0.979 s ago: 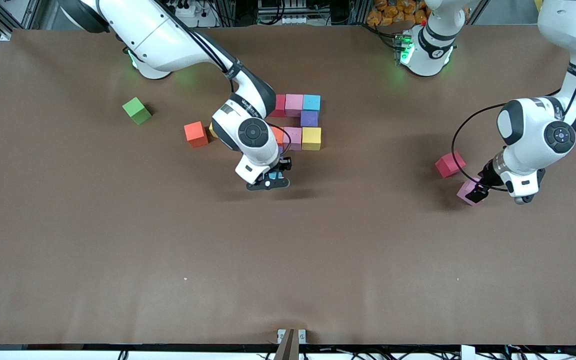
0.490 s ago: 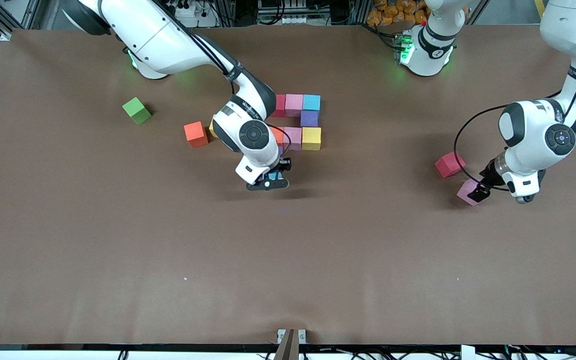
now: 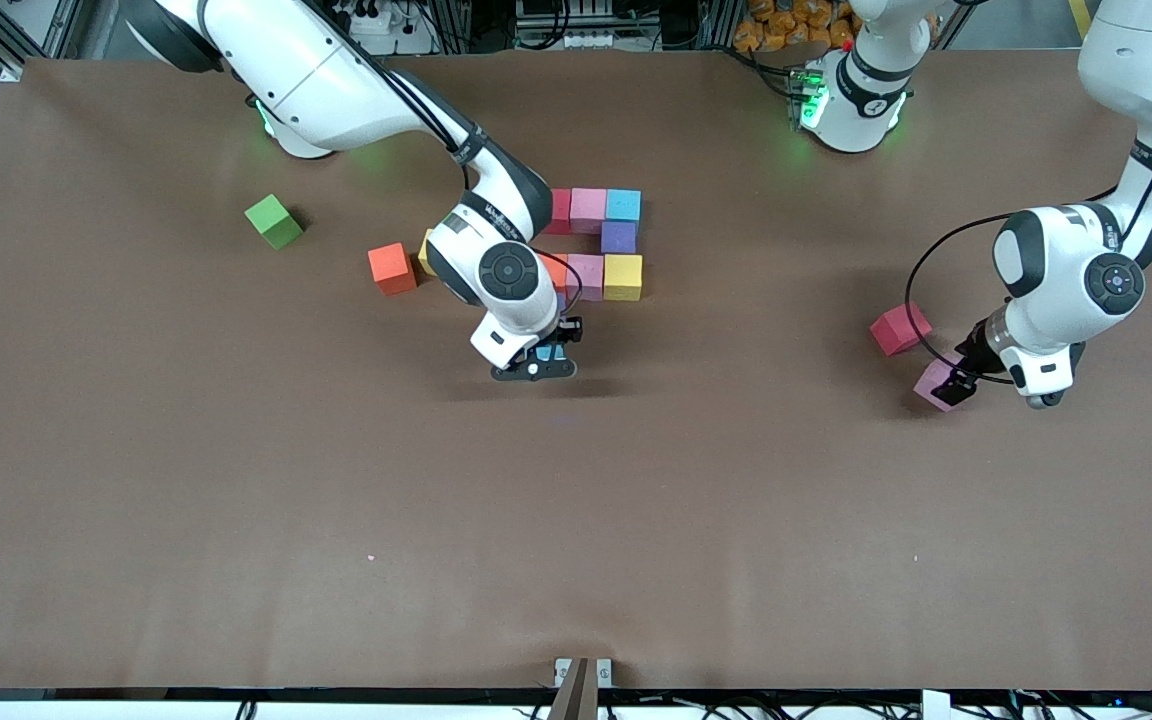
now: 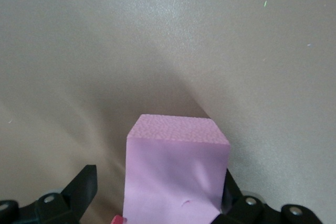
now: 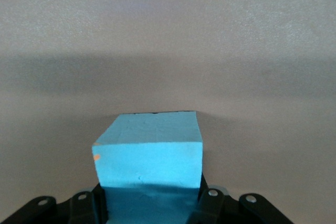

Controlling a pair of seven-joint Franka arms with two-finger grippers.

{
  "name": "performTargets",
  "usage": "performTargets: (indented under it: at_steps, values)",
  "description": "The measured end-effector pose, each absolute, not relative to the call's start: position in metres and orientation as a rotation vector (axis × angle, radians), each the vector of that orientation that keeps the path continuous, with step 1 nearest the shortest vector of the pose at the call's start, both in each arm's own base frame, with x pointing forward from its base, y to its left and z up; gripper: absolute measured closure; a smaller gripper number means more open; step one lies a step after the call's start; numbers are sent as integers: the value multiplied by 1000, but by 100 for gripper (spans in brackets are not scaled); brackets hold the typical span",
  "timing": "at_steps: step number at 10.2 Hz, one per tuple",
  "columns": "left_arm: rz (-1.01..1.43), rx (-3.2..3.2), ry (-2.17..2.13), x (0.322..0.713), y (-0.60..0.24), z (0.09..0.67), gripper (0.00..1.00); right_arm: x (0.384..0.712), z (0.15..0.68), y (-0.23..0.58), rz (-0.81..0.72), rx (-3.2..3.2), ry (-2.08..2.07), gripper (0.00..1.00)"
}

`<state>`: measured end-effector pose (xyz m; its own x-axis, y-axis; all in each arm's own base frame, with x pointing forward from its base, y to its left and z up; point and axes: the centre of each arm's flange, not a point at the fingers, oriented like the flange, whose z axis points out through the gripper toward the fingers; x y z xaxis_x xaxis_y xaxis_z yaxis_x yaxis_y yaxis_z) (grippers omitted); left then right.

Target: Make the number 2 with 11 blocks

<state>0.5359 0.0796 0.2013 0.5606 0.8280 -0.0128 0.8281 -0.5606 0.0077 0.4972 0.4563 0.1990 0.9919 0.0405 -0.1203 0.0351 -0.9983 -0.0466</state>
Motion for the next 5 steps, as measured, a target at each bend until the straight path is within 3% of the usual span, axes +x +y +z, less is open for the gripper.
performTargets:
  at_steps: [2, 5]
  values:
    - [-6, 2759, 1471, 538, 82, 202, 1, 497, 199, 457, 189, -3091, -54, 42]
    - [0, 2745, 1487, 543, 90, 201, 39, 495, 199, 459, 189, -3090, -37, 42]
